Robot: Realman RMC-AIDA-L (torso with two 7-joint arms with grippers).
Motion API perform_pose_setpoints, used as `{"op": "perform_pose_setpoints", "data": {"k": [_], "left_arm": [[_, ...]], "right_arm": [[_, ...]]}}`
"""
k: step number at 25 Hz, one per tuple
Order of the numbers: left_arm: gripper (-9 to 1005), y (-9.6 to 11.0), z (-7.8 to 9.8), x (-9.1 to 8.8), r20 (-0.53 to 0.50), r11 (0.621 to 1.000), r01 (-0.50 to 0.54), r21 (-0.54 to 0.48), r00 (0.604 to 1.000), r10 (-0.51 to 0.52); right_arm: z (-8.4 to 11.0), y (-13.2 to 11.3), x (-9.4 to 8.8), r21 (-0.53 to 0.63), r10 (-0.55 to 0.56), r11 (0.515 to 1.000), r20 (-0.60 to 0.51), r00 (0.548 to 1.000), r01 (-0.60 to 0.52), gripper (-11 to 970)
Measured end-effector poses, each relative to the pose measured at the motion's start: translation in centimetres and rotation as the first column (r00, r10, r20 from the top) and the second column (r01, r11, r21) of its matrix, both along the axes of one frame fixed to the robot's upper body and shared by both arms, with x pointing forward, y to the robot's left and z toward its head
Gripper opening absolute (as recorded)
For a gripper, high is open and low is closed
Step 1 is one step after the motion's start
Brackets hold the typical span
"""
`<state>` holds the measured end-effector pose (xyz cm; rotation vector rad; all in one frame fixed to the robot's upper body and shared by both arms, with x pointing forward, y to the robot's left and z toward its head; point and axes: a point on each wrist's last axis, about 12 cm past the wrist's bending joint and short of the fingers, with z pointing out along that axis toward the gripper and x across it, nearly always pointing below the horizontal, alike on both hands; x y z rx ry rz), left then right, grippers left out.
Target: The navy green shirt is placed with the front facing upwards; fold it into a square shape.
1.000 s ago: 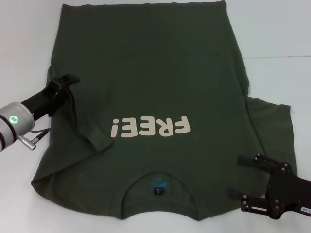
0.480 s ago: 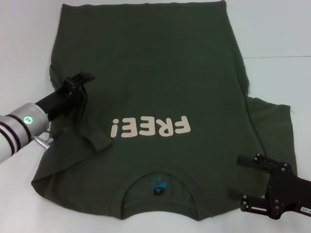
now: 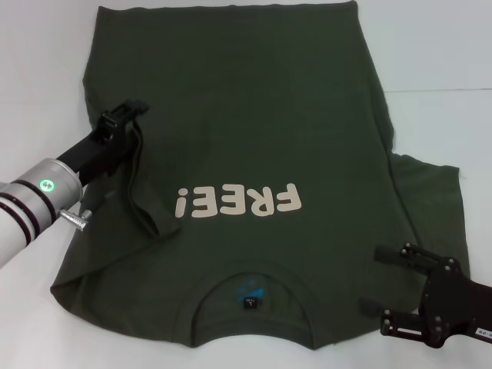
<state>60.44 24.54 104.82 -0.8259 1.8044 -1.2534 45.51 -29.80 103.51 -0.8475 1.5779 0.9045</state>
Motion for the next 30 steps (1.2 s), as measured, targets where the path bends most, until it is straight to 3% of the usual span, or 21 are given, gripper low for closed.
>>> {"op": "perform_pose_setpoints", "data": {"k": [19, 30], "left_arm": [[616, 0.10, -0.21, -0.37, 0.027, 0.995, -0.068, -0.070, 0.997, 0.070], [617, 0.09, 0.27, -0.37, 0.089, 1.000, -0.018, -0.003, 0.996, 0.018]], "right_arm": [[0.09, 0.08, 0.13, 0.003, 0.004, 1.000, 0.001, 1.000, -0.004, 884], [0.15, 0.13, 0.20, 0.004, 0.007, 1.000, 0.003, 1.000, -0.007, 882]]}}
